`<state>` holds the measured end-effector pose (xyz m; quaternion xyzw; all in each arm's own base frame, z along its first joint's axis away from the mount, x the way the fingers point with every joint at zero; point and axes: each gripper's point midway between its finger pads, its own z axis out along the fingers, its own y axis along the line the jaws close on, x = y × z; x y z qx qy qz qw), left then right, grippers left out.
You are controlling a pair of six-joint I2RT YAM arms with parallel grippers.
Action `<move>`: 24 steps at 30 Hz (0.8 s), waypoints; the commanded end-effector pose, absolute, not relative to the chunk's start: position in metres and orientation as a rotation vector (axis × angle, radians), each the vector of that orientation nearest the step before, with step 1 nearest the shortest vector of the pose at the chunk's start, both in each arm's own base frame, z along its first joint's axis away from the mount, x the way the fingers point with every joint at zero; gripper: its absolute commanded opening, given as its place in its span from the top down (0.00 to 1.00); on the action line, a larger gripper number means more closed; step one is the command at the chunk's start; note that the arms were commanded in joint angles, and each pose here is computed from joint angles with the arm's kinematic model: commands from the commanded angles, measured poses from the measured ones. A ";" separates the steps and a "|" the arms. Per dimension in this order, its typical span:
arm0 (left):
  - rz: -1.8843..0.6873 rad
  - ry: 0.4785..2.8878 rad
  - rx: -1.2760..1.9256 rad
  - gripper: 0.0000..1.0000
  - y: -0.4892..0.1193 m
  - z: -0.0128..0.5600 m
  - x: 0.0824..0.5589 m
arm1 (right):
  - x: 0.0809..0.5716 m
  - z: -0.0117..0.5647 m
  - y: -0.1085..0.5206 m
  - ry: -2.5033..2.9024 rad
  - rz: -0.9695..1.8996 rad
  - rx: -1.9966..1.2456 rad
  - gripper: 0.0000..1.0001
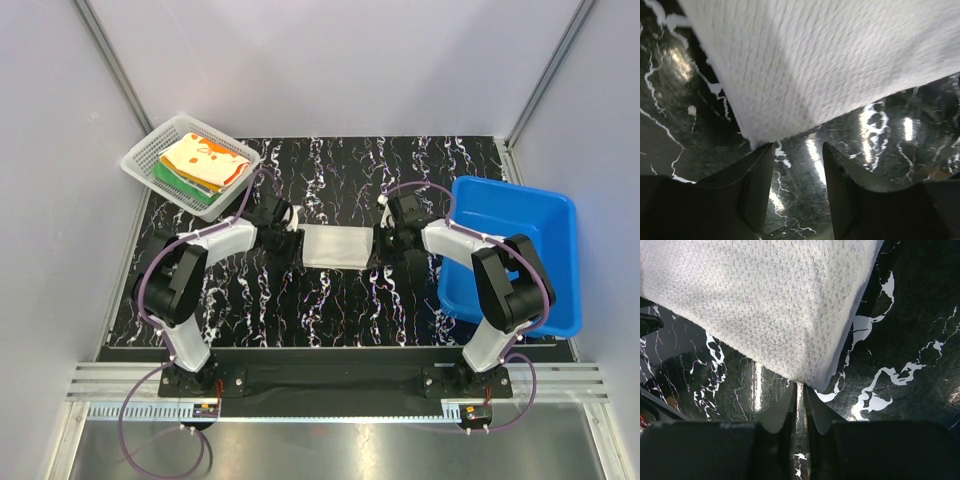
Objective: Fold and stack the towels
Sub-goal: Smooth out wrinkles on the folded towel
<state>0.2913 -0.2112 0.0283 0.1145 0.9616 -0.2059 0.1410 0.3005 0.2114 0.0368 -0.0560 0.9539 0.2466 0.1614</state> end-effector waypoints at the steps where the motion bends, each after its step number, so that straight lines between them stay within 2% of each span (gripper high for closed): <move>1: -0.516 2.733 0.263 0.53 -0.205 0.034 0.308 | 0.311 0.045 0.220 2.655 0.726 -0.170 0.85; 7: -0.560 2.674 0.275 0.50 -0.211 0.075 0.312 | 0.302 0.065 0.221 2.648 0.766 -0.194 0.82; 12: -0.501 2.603 0.252 0.47 -0.203 0.109 0.330 | 0.306 0.081 0.229 2.630 0.822 -0.208 0.82; 18: -0.501 2.653 0.206 0.47 -0.192 0.080 0.345 | 0.323 0.061 0.234 2.646 0.796 -0.219 0.83; 24: -0.621 2.684 0.162 0.46 -0.188 0.051 0.357 | 0.314 0.019 0.226 2.727 0.741 -0.212 0.84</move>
